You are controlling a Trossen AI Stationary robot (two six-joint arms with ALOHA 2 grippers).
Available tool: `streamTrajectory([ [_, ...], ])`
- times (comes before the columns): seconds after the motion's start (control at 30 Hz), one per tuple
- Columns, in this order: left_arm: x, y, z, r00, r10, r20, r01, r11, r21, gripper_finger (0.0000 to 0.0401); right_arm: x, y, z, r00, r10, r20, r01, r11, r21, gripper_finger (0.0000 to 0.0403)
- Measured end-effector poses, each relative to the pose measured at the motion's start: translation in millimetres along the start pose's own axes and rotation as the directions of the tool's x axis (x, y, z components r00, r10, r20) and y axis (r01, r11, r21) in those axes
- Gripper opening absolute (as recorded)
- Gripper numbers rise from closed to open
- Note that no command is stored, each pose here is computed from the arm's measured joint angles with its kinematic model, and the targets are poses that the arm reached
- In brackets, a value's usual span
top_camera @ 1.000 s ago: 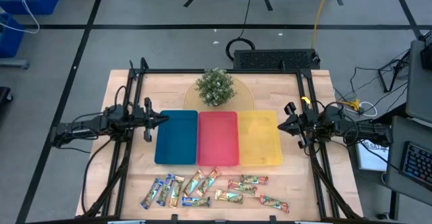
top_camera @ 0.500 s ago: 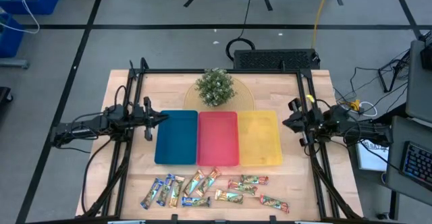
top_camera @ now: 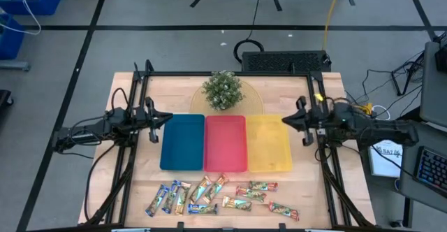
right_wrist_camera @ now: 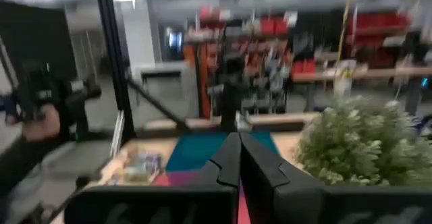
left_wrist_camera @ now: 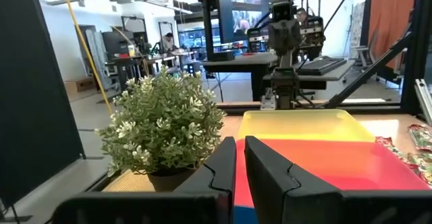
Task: Pick and place Granola Bars by type
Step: Put the bottom red granola bar into the yellow bin
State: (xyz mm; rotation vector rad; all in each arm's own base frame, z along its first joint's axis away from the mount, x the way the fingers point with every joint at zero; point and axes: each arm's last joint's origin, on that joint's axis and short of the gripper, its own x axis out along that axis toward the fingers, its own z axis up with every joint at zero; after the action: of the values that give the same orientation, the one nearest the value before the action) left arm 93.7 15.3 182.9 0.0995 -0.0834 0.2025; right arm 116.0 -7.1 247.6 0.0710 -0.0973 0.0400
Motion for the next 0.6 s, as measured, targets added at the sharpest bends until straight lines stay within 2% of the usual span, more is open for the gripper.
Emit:
streamTrajectory([
  [0.17,0,0,0,1.000,-0.001,-0.004,0.001,1.000,0.001,0.0042,35,9,37,0.979,-0.018,-0.205,0.019,1.000,-0.001,0.0000],
  [0.3,0,0,0,1.000,-0.001,-0.003,0.001,1.000,-0.002,0.0042,78,27,55,0.904,-0.074,-0.421,0.061,0.997,-0.045,0.0000],
  [0.47,0,0,0,1.000,-0.001,-0.001,0.001,1.000,0.011,0.0042,127,63,77,0.757,-0.142,-0.638,0.103,0.990,-0.098,0.0000],
  [0.6,0,0,-2,1.000,-0.003,-0.017,0.003,1.000,0.013,0.0042,148,99,85,0.587,-0.146,-0.796,0.138,0.987,-0.079,0.0000],
])
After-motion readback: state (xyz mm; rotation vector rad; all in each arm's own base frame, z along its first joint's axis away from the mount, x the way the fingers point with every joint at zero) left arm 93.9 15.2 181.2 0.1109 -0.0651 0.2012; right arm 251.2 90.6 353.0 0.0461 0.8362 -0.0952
